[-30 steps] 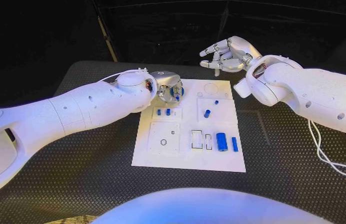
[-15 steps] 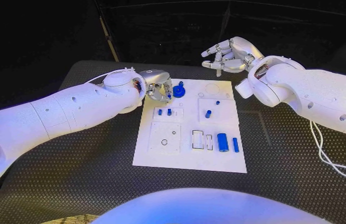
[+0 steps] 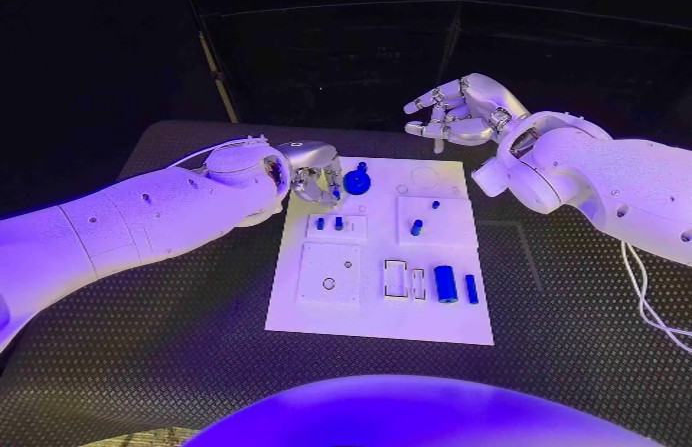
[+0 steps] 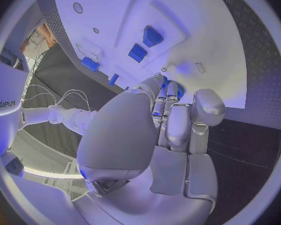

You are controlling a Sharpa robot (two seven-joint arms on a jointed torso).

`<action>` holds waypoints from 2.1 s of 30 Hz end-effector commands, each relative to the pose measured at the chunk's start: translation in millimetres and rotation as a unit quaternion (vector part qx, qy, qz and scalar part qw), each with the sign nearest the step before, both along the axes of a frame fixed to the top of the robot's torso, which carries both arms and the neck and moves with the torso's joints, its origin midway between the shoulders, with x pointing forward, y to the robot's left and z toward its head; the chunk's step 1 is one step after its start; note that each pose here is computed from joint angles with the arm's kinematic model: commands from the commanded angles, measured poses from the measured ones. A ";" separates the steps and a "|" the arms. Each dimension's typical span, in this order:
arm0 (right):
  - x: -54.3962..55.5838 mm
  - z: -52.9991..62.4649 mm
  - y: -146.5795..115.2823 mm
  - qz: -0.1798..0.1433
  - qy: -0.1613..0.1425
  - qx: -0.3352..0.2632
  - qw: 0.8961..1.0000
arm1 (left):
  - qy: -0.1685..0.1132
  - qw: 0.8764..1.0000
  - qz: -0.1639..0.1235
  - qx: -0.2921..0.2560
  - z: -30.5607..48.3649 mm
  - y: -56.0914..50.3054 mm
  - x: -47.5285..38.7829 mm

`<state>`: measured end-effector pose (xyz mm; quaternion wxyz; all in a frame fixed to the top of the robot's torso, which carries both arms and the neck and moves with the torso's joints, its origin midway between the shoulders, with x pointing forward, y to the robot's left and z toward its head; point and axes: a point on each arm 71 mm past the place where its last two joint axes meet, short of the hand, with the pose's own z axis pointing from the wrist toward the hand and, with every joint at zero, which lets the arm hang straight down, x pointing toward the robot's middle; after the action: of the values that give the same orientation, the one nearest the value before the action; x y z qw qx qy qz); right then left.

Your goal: Assemble the parts on the task board

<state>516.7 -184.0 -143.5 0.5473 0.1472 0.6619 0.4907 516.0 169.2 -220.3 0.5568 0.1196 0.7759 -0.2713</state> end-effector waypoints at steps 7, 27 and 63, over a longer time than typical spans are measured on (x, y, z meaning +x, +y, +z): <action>-0.5 1.3 0.8 0.005 -0.003 0.001 1.000 | 0.028 0.999 0.006 0.016 -7.2 3.1 1.1; -0.4 1.3 1.5 0.006 -0.003 0.001 1.000 | 0.040 0.999 0.002 0.018 -11.5 0.0 0.7; 0.6 0.2 2.6 0.007 -0.001 0.001 1.000 | 0.044 0.999 0.003 0.014 -11.6 -2.5 -0.7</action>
<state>517.7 -182.7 -144.6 0.5460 0.1472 0.6629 0.4906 515.4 167.0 -230.9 0.5287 0.1151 0.7980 -0.2655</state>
